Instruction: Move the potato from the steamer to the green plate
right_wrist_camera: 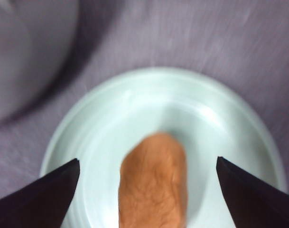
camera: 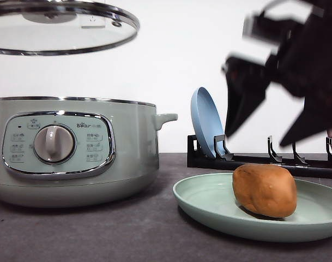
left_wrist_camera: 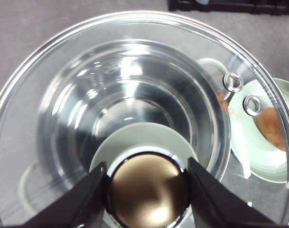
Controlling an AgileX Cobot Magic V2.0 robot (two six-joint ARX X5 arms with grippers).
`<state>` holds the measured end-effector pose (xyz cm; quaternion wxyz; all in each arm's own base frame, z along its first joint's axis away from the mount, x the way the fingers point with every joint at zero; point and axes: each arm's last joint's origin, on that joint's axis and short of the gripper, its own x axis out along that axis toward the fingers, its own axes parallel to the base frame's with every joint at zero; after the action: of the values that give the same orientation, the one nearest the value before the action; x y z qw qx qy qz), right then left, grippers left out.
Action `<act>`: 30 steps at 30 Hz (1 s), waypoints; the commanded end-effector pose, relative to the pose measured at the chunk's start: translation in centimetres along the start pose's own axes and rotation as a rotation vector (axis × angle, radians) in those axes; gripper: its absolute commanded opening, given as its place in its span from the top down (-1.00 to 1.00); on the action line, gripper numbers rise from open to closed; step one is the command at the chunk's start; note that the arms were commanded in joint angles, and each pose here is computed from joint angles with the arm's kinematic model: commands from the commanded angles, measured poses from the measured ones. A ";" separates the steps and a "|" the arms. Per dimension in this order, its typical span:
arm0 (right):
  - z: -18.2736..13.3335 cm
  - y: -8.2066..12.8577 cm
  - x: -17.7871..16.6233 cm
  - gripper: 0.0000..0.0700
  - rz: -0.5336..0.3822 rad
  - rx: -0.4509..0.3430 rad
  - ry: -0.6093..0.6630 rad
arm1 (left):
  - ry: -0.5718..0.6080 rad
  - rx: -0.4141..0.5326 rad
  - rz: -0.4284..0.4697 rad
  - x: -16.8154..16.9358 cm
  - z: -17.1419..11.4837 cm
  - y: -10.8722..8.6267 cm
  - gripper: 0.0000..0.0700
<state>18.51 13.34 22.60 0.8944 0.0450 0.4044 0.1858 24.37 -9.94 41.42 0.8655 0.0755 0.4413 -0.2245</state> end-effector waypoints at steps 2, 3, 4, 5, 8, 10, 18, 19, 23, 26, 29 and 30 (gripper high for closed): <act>1.1 0.4 -1.7 -0.67 -0.007 -0.043 -0.049 | -0.034 0.013 -0.011 0.7 1.1 -0.1 1.00; 1.5 0.5 -2.4 -0.67 -0.008 -0.049 -0.068 | -0.025 0.012 -0.011 1.2 1.2 0.0 1.00; 1.7 0.5 -3.1 -0.67 -0.009 -0.054 -0.087 | -0.018 0.011 -0.011 1.6 1.4 0.0 1.00; 2.0 0.6 -3.8 -0.67 -0.008 -0.058 -0.105 | -0.012 0.010 -0.011 2.0 1.5 0.1 1.00; 2.6 0.7 -5.6 -0.67 0.009 -0.059 -0.163 | 0.008 0.009 -0.011 3.3 1.9 0.2 1.00; 2.8 0.7 -6.6 -0.67 0.021 -0.057 -0.198 | 0.027 0.009 -0.012 4.2 2.1 0.3 1.00; 2.7 0.4 -8.8 -0.67 0.029 -0.049 -0.270 | 0.080 0.007 -0.015 7.0 2.6 0.6 1.00; 2.6 0.4 -8.8 -0.67 0.025 -0.049 -0.268 | 0.087 0.006 -0.015 7.3 2.6 0.7 1.00; 2.5 0.3 -8.8 -0.67 0.014 -0.052 -0.258 | 0.113 0.006 -0.016 8.4 2.6 0.8 1.00; 2.5 0.3 -8.8 -0.67 0.000 -0.056 -0.261 | 0.127 0.005 -0.016 8.9 2.7 0.9 1.00; 2.5 0.3 -8.8 -0.67 -0.004 -0.056 -0.262 | 0.140 0.004 -0.017 9.5 2.7 0.9 1.00; 2.5 0.3 -8.8 -0.67 -0.004 -0.056 -0.262 | 0.146 0.003 -0.017 9.7 2.7 0.9 1.00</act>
<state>14.89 10.35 30.07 0.9390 0.0440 0.2871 0.1842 31.19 -12.73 34.90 0.8230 0.0874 0.5174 -0.2174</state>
